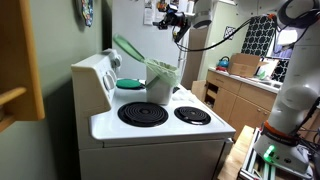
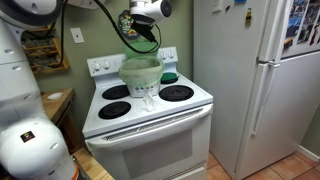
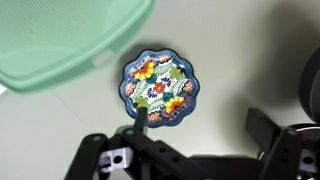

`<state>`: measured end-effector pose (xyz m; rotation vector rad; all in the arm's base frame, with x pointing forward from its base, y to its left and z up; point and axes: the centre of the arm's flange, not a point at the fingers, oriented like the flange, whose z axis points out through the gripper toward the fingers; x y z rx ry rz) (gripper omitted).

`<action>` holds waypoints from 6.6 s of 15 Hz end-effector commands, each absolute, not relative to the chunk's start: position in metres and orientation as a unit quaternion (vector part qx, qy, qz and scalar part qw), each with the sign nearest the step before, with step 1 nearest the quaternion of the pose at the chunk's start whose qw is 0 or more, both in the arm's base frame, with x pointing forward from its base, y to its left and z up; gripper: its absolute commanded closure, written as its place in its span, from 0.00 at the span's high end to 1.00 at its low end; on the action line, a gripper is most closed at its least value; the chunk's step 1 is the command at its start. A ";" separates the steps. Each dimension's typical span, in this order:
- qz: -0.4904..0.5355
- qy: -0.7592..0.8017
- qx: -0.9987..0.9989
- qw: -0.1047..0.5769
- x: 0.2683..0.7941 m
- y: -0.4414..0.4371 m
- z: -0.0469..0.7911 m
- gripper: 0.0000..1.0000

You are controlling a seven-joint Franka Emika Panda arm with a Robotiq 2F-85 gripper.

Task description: Open the lid on the bin

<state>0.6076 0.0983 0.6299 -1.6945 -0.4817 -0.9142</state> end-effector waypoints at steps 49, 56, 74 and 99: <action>-0.115 -0.230 -0.965 0.055 0.476 -0.014 0.370 1.00; -0.084 -0.270 -0.952 0.119 0.488 -0.006 0.337 0.71; -0.101 -0.214 -0.955 0.182 0.455 -0.008 0.401 0.02; -0.215 -0.163 -0.902 0.338 0.564 0.046 0.545 0.03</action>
